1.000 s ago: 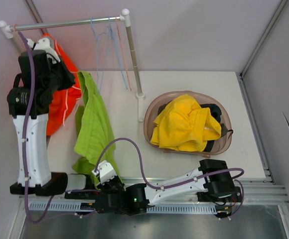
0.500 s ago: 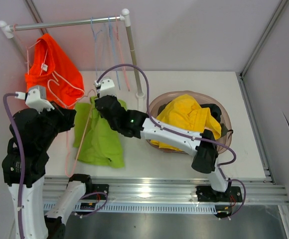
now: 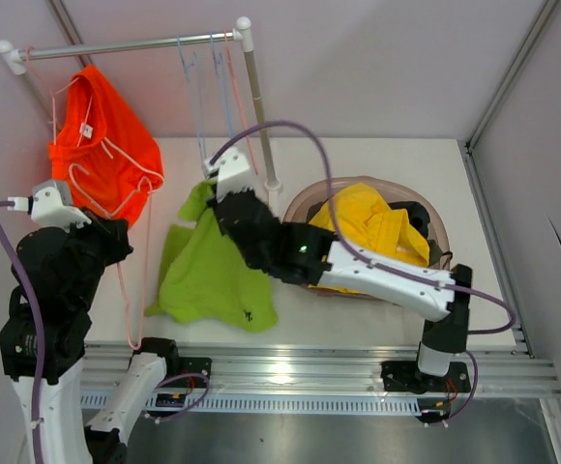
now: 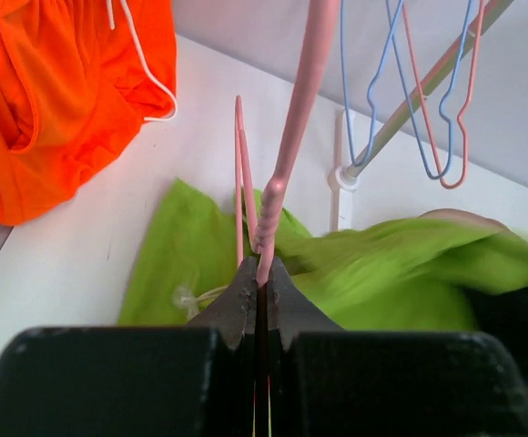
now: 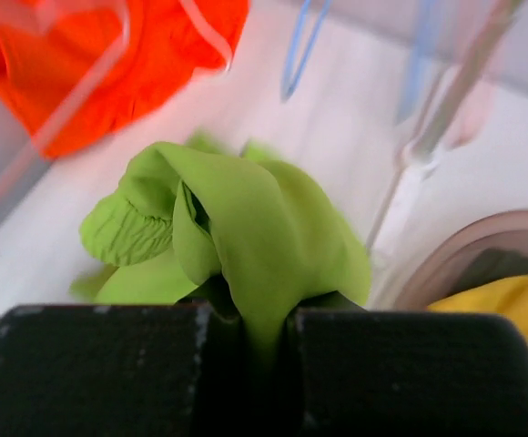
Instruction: Remove the shorts from the hanger
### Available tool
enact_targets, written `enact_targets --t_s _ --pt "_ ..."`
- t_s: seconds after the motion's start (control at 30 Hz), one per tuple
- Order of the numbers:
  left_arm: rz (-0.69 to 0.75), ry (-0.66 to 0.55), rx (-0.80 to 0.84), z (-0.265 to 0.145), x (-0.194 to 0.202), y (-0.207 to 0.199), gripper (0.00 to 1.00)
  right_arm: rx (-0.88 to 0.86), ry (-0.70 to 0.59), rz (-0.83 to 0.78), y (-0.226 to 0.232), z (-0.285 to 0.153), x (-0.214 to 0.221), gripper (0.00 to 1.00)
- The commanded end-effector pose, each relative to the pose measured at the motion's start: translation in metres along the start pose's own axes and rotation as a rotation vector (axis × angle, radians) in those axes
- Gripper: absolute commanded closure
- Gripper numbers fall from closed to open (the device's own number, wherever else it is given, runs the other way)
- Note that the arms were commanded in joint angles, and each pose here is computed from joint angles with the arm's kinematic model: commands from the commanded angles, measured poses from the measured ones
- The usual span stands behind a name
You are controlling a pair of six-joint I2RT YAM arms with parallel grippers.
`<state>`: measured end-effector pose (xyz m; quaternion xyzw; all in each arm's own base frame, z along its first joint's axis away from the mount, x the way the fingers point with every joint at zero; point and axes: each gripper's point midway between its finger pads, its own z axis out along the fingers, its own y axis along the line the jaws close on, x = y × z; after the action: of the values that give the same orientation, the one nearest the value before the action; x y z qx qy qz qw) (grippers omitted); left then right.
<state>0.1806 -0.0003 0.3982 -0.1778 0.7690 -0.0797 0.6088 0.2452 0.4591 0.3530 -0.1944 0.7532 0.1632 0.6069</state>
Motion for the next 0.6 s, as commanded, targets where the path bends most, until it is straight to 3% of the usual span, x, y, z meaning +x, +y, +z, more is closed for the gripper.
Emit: enact_targets --t_s 0.0,0.3,0.5,0.57 --pt "0.019 0.009 -0.025 0.012 0.010 0.007 1.00 0.162 -0.317 0.137 -0.092 -0.059 -0.151 1.00" --pt "0.043 0.039 -0.026 0.020 0.032 0.013 1.00 0.386 -0.561 0.165 -0.218 -0.126 -0.257 1.00" --pt "0.064 0.035 -0.054 0.023 0.033 0.019 1.00 0.468 -0.619 0.200 -0.273 -0.156 -0.268 1.00" --pt "0.062 0.036 -0.051 0.026 0.034 0.018 1.00 0.489 -0.591 0.203 -0.283 -0.148 -0.251 1.00"
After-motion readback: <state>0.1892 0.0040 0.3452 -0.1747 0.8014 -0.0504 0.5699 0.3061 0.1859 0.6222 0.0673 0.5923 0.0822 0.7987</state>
